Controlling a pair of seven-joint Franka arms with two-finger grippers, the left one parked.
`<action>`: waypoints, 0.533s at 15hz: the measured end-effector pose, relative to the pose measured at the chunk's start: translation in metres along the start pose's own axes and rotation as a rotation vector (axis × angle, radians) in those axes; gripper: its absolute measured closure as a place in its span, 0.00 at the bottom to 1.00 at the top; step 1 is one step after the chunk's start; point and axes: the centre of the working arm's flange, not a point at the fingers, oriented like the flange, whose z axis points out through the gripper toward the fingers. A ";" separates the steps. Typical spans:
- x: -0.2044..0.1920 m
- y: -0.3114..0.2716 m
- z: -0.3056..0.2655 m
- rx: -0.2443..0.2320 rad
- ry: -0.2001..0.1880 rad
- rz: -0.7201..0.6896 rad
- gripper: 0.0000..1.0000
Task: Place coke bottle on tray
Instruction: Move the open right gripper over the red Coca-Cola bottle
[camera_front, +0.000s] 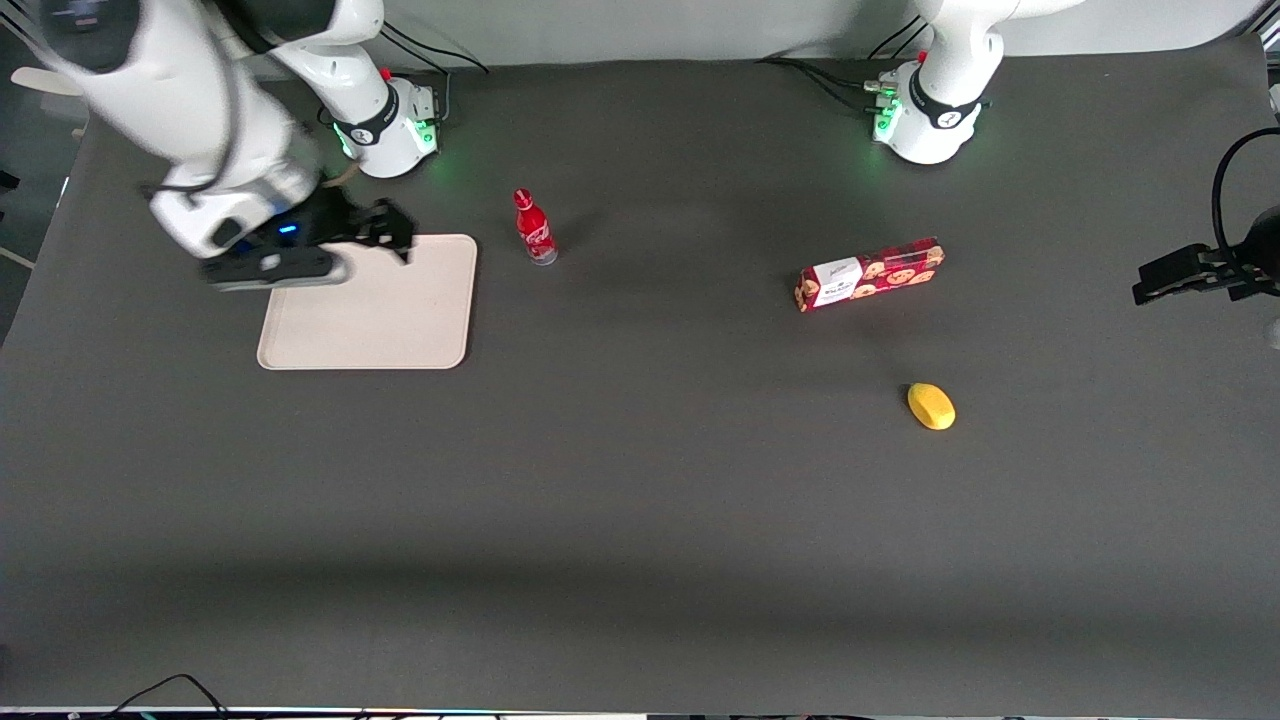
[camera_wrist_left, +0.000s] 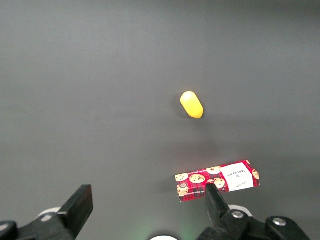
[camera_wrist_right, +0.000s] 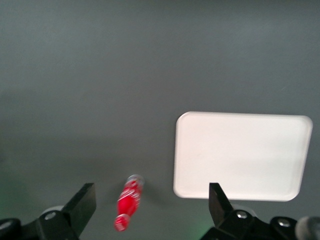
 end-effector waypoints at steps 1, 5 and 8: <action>-0.013 -0.027 0.009 -0.009 -0.008 -0.004 0.00; -0.060 -0.086 0.059 0.015 -0.018 -0.029 0.00; -0.100 -0.098 0.110 0.001 -0.026 -0.041 0.00</action>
